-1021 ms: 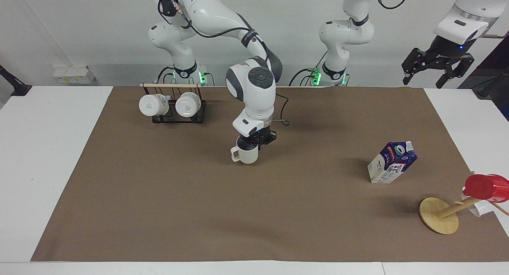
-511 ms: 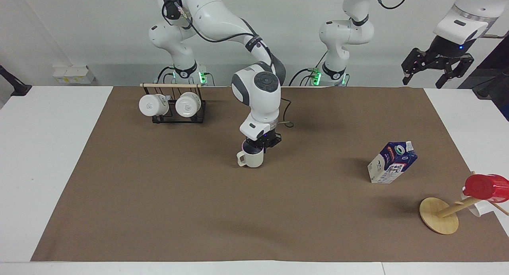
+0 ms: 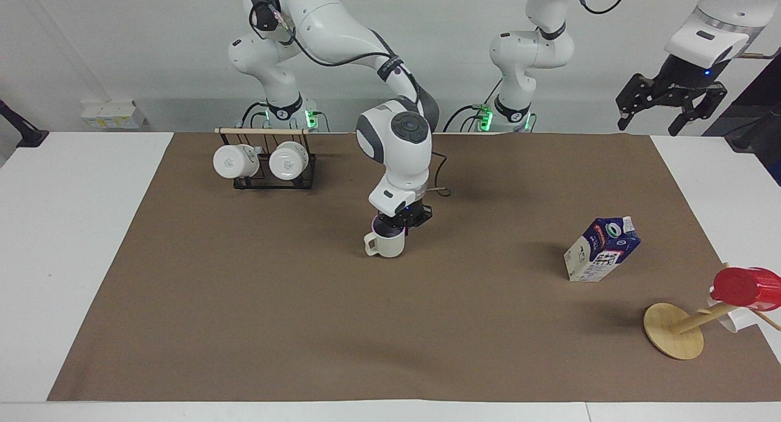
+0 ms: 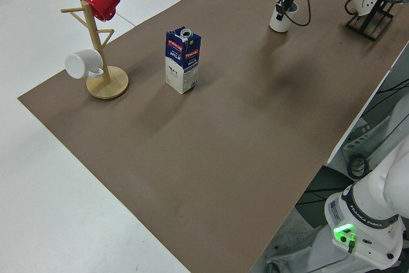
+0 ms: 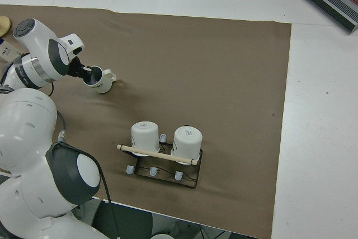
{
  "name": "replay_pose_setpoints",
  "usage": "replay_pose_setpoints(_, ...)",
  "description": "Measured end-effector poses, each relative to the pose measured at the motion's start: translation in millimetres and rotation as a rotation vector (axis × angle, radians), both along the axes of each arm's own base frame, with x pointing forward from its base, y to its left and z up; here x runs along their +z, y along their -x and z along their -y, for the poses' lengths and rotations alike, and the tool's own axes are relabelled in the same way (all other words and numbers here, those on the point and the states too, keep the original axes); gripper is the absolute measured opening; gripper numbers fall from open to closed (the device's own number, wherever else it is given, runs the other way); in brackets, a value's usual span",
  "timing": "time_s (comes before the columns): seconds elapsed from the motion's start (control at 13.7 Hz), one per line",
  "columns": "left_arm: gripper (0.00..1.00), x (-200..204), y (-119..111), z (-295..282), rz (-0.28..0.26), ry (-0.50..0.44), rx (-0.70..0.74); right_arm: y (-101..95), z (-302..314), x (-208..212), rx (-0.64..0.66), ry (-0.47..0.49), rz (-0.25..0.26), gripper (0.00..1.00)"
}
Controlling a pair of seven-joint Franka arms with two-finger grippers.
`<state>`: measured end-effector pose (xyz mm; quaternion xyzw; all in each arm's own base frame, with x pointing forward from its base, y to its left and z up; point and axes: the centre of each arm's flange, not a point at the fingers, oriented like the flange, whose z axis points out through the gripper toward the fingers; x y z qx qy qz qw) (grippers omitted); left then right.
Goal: Place cup and milk on table
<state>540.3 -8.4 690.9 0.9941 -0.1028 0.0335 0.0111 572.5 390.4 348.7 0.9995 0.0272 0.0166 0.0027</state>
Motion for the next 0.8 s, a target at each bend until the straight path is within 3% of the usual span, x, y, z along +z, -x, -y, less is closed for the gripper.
replay_pose_setpoints(0.22, 1.0, 0, 0, 0, 0.001, 0.0, -0.001, 0.2, 1, -1, 0.002, 0.002, -0.003, 0.04)
replay_pose_setpoints(0.29, 1.0, 0, 0, 0, 0.001, 0.0, -0.001, 0.2, 1, -2, 0.002, 0.002, -0.003, 0.11)
replay_pose_setpoints(0.58, 1.0, 0, -5, 1, 0.034, 0.001, 0.0, 1.3, 2, 6, 0.001, 0.004, -0.008, 0.56)
replay_pose_setpoints(0.8, 1.0, -12, -14, 3, 0.059, 0.001, -0.002, 2.3, 14, 45, -0.014, 0.0, -0.008, 0.93)
